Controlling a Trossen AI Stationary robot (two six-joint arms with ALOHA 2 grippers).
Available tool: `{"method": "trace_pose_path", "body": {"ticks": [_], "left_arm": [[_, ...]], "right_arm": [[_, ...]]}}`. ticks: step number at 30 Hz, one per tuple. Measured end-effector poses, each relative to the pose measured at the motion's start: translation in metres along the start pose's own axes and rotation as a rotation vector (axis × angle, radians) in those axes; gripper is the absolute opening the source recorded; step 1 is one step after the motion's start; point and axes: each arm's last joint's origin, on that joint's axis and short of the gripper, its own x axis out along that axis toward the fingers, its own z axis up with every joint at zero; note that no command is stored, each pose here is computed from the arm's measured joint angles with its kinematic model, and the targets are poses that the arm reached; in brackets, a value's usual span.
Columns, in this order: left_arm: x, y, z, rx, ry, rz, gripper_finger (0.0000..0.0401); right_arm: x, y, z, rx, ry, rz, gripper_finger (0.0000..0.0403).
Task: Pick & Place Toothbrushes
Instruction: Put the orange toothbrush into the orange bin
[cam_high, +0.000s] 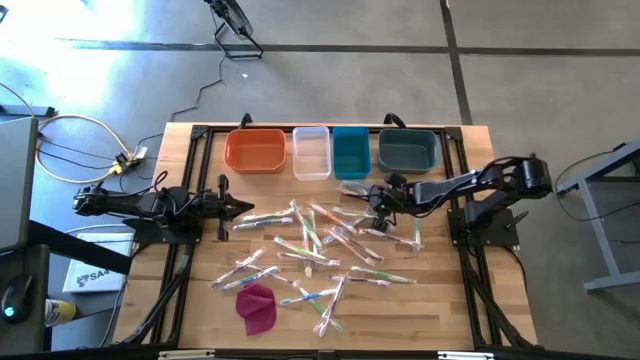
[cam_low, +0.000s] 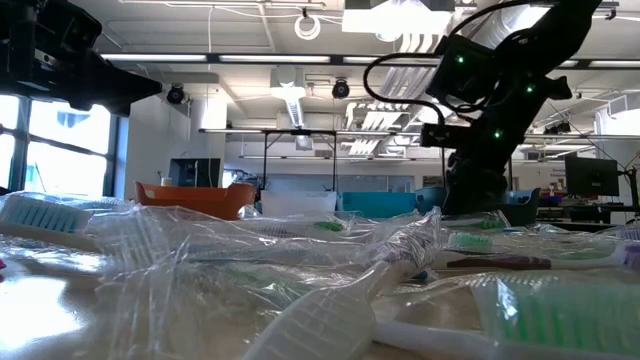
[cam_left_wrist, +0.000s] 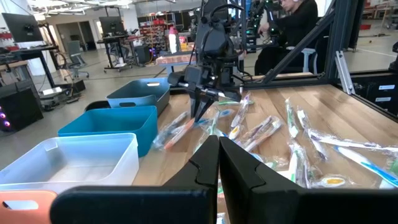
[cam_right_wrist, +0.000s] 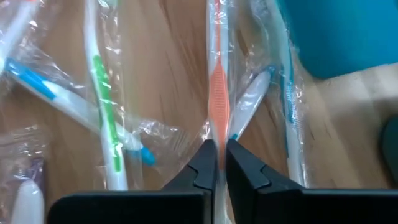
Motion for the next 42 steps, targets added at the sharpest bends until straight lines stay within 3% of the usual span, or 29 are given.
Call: {"method": "trace_pose_path", "body": {"ticks": [14, 20, 28, 35, 42], "left_arm": [[0.0, 0.0, 0.0, -0.052, -0.003, 0.0, 0.0008], [0.0, 0.0, 0.001, -0.055, -0.008, 0.001, 0.0008], [0.0, 0.0, 0.005, -0.061, -0.047, 0.004, 0.0008], [-0.001, 0.005, 0.005, -0.174, -0.05, 0.169, 0.0008], [-0.001, 0.006, 0.005, -0.222, -0.055, 0.173, 0.0036]], "right_arm": [[-0.037, -0.009, 0.016, -0.011, -0.182, 0.024, 0.0013], [-0.059, -0.014, 0.021, 0.006, -0.273, 0.085, 0.0013], [-0.08, -0.011, 0.037, 0.014, -0.496, 0.131, 0.0012], [-0.083, -0.009, 0.047, -0.019, -0.604, 0.125, 0.0013], [-0.085, -0.009, 0.051, -0.029, -0.658, 0.122, 0.0013]]}}
